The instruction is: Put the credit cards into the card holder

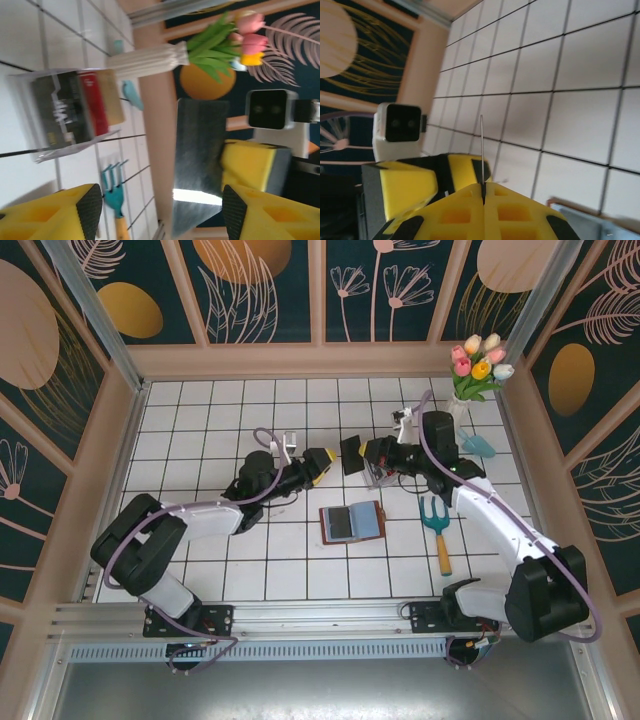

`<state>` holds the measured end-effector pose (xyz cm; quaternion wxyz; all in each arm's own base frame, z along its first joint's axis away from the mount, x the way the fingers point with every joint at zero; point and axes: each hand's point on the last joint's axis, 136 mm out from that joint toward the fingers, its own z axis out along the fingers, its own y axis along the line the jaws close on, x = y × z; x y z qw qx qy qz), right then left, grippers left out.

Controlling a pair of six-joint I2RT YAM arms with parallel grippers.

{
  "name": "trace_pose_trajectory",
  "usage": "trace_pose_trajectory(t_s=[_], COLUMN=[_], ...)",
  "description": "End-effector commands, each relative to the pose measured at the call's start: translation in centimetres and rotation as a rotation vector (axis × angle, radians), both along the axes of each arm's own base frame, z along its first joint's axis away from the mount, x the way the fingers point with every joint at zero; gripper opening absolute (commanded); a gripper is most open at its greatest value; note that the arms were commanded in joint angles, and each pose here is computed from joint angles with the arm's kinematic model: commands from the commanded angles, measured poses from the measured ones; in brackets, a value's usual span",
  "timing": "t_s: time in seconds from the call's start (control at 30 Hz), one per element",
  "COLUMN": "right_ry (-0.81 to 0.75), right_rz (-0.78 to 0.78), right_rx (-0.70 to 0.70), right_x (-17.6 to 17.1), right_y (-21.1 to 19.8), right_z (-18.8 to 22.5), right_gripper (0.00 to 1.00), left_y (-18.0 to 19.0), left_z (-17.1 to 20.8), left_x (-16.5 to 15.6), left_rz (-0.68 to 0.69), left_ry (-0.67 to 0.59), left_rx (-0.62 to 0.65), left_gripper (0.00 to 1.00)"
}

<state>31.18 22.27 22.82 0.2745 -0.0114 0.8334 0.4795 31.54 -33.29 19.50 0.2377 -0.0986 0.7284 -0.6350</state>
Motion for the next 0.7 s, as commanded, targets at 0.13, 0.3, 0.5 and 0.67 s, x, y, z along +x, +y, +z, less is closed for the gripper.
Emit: trace_pose_trajectory(t_s=[0.13,0.3,0.5,0.67], right_ry=[-0.005,0.010,0.026,0.051], right_rz=[0.093,0.091,0.085,0.075], right_rx=[0.168,0.180,0.180,0.172], right_x=[-1.4,-1.2,-1.1,-1.1], right_y=[0.9,0.9,0.8,0.7], right_z=[2.3,1.9,1.4,0.3], right_gripper=[0.00,0.00,0.00,0.00], left_y=[-0.9,-0.9,-1.0,-1.1], left_z=[3.8,3.6,3.8,3.6], left_x=[-0.6,-0.7,-0.8,-0.9], left_rz=[-0.074,-0.077,-0.084,-0.094], left_ry=[-0.076,-0.071,-0.075,-0.072], left_rx=[-0.159,-0.158,-0.162,-0.160], left_gripper=[0.49,0.36,0.24,0.07])
